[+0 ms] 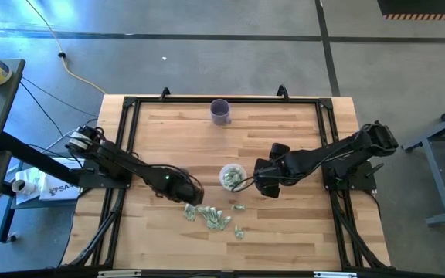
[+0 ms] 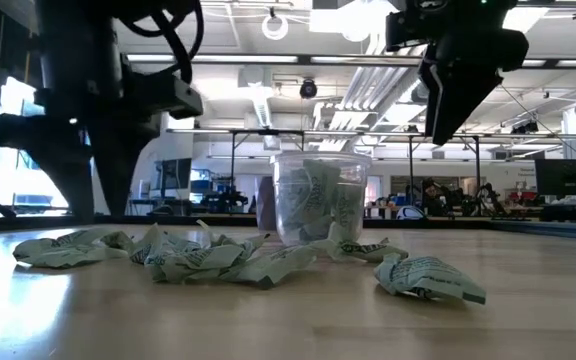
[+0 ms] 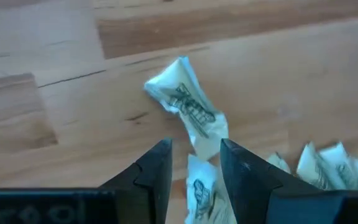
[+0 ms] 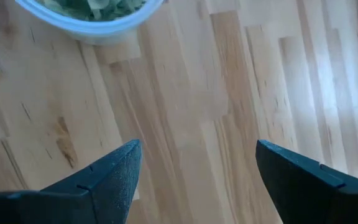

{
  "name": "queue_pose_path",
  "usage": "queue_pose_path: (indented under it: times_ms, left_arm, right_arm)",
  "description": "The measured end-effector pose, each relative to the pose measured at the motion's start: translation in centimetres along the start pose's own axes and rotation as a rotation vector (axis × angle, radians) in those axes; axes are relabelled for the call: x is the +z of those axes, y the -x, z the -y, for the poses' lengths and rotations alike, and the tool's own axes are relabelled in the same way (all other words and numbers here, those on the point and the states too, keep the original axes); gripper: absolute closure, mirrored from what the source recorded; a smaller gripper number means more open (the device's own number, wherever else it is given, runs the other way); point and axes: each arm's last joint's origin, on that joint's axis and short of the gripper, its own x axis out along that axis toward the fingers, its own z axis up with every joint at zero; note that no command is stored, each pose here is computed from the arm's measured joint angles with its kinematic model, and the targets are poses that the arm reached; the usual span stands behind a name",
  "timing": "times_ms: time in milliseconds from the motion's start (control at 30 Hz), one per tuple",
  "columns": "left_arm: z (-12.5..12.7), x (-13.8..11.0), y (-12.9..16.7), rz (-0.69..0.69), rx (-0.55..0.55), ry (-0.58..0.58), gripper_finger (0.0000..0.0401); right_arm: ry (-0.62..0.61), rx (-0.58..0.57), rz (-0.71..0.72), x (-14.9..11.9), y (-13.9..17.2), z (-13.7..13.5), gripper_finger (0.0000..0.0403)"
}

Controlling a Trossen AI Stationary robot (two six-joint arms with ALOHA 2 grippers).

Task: Pick and place Stevia / Truvia into bins
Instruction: Put the stevia packet into the transparent container

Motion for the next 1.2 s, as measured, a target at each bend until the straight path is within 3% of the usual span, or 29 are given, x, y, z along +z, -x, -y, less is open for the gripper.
queue_pose_path:
  times_ms: [200, 500, 633, 800, 967, 1067, 1200]
  left_arm:
    - [0.6, -0.2, -1.7, 0.029, -0.007, 0.06, 0.0233]
    - [0.7, -0.3, -3.4, 0.066, 0.033, 0.018, 0.0238]
    - [0.3, 0.2, -3.4, 0.163, 0.07, -0.039, 0.028]
    - [0.4, 2.2, -3.6, 0.247, 0.101, -0.148, 0.0375]
    - [0.6, 5.4, -2.5, 0.262, 0.137, -0.264, 0.0364]
    - [2.2, 6.8, 0.7, 0.285, 0.03, -0.359, 0.0369]
    - [4.9, 7.3, 4.7, 0.376, -0.181, -0.624, 0.038]
  right_arm:
    - [-0.01, -0.014, 0.005, 0.2, -0.1, 0.3, 0.0096]
    - [-0.003, -0.036, 0.015, 0.2, -0.1, 0.4, 0.0096]
    - [0.002, -0.057, 0.015, 0.1, -0.1, 0.4, 0.0096]
    - [0.048, -0.082, 0.023, 0.1, -0.1, 0.5, 0.0096]
    - [0.089, -0.151, 0.112, -0.3, 1.5, 0.8, 0.0096]
    - [0.052, -0.143, 0.131, -0.8, 2.6, 1.5, 0.0096]
    - [-0.011, -0.209, 0.11, -1.6, 3.4, 3.0, 0.0096]
